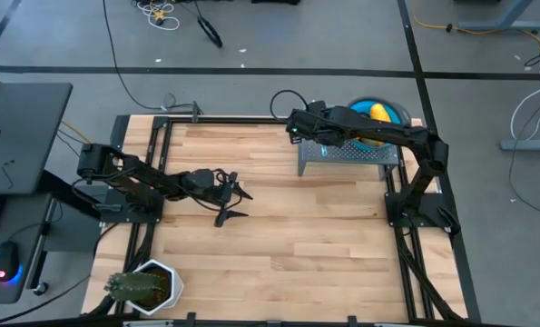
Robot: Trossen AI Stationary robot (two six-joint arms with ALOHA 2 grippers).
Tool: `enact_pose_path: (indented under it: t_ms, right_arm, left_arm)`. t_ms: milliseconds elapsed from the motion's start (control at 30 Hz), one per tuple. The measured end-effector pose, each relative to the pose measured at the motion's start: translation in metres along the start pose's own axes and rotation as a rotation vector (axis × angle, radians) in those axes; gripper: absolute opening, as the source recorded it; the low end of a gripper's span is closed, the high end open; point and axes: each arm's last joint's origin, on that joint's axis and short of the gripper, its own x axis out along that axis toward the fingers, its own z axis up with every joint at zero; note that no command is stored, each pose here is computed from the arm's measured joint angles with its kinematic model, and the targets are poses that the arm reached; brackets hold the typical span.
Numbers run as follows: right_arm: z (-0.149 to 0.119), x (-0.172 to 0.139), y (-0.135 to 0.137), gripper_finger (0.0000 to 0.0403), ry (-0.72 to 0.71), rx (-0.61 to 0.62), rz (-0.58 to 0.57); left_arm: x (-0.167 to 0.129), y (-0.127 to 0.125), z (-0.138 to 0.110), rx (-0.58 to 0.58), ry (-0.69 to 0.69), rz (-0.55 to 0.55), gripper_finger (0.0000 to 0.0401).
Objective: Pick & Place Fruit
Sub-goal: Put the blue table knife on the shelf
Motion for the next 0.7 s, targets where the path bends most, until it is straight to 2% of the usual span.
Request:
enact_pose_path:
  t_ms: [167,333,700]
  right_arm:
    - [0.009,0.007,-0.004,0.0096,0.079,0.005,0.068]
    - [0.020,0.021,-0.017,0.0096,0.119,0.023,0.040]
    - [0.043,0.031,-0.017,0.0100,0.003,0.027,0.125]
  left_arm:
    - [0.000,0.000,0.001,0.001,-0.006,0.001,0.0279]
    - [0.000,0.000,0.001,0.002,-0.007,0.001,0.0279]
    - [0.000,0.000,0.001,0.005,-0.007,0.001,0.0279]
